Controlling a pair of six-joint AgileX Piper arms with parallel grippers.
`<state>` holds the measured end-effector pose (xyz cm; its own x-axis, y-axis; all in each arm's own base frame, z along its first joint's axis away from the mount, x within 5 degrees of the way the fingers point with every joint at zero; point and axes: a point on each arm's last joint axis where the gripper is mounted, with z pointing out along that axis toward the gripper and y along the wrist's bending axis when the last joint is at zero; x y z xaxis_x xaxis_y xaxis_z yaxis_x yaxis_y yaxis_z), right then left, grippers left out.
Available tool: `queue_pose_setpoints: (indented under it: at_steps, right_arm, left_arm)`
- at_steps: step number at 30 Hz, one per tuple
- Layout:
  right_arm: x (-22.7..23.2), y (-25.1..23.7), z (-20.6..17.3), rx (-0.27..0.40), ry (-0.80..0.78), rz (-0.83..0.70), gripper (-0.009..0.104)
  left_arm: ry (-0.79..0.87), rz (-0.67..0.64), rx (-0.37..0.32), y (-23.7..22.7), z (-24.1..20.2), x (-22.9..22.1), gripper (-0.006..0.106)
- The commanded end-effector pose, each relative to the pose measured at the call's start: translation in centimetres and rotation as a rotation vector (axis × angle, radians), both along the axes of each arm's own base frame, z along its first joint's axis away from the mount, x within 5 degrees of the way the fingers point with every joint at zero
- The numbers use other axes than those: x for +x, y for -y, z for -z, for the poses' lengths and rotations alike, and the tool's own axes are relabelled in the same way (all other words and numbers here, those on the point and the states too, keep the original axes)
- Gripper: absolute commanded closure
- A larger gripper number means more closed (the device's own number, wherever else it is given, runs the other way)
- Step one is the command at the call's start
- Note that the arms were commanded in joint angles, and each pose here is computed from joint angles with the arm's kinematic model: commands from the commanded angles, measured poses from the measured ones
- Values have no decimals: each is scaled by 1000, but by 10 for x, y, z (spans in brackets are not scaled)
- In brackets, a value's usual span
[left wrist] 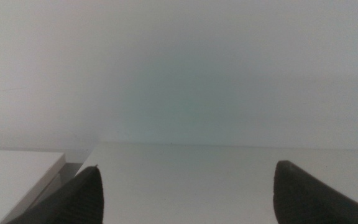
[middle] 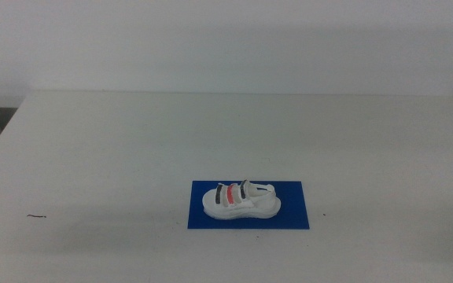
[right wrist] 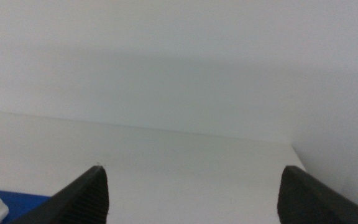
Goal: Use one arm to grab the shoe from the table and place it on the mat.
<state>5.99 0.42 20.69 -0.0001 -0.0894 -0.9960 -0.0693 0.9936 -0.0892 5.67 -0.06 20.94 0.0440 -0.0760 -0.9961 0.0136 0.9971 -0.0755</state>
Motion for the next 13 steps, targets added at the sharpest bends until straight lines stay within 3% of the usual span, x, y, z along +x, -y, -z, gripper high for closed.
queue_pose_setpoints:
  at_steps: [1, 13]
  right_arm:
    - [-3, 1, 1, -14, 15, 9, 3]
    - [-4, 1, 1, -23, 10, 10, 3]
  left_arm:
    - [15, 0, -1, 0, -1, 0, 7]
    - [15, 0, -1, 0, -1, 0, 7]
